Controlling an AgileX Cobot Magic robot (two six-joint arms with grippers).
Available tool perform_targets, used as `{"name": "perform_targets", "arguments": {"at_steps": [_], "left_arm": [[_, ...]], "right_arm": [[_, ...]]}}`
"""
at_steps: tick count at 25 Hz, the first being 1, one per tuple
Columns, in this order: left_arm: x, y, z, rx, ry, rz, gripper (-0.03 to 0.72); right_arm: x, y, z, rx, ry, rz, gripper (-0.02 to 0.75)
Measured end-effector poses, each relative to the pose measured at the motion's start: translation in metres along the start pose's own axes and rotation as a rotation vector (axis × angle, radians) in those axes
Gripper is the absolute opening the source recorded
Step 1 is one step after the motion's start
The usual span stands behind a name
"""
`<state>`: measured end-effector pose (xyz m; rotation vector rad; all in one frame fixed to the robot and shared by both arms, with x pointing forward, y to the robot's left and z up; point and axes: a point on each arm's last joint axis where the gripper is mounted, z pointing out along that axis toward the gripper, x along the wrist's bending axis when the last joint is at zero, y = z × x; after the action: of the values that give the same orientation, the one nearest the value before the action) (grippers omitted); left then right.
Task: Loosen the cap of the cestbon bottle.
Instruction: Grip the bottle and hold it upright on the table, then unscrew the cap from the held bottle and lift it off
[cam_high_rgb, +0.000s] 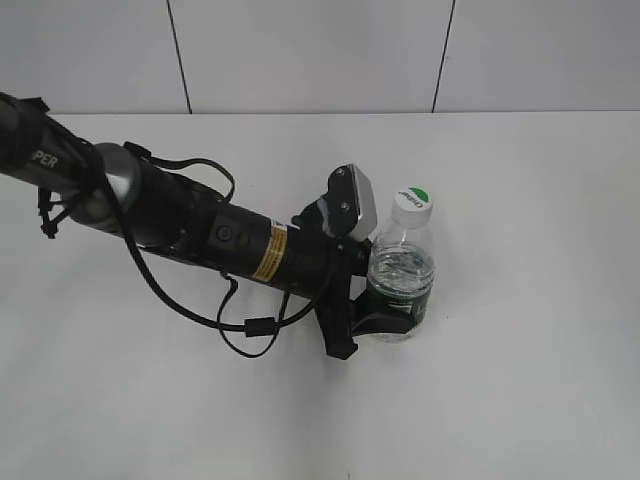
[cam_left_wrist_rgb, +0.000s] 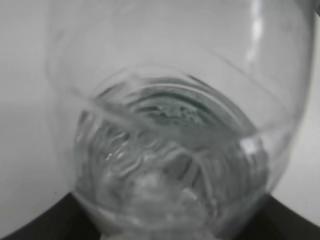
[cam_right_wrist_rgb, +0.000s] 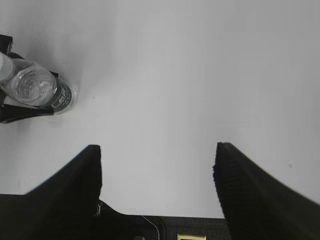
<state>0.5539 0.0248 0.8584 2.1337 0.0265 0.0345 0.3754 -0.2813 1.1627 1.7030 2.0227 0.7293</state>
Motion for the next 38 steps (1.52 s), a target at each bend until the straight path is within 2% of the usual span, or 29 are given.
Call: {"name": "perform_targets", "arguments": {"at_steps": [7,16,24,34,38], "left_arm": [[0.001,0.000,0.000,0.010,0.009,0.004,0.414],[0.001,0.000,0.000,0.014,0.013,0.004,0.414],[0.001,0.000,0.000,0.015,0.014,0.004,0.414],[0.001,0.000,-0.001,0.016,0.017,0.004,0.414],[0.001,0.000,-0.001,0.017,0.017,0.004,0.414]], "right_arm": [[-0.003,0.053,0.038,0.091,0.058,0.019,0.489],[0.006,0.064,0.085,0.228,0.158,0.050,0.463],[0.056,0.073,0.129,0.366,0.188,-0.107,0.441],[0.121,0.101,0.165,0.391,0.254,-0.221,0.440],[0.135,0.100,0.179,0.423,0.260,-0.235,0.440]]}}
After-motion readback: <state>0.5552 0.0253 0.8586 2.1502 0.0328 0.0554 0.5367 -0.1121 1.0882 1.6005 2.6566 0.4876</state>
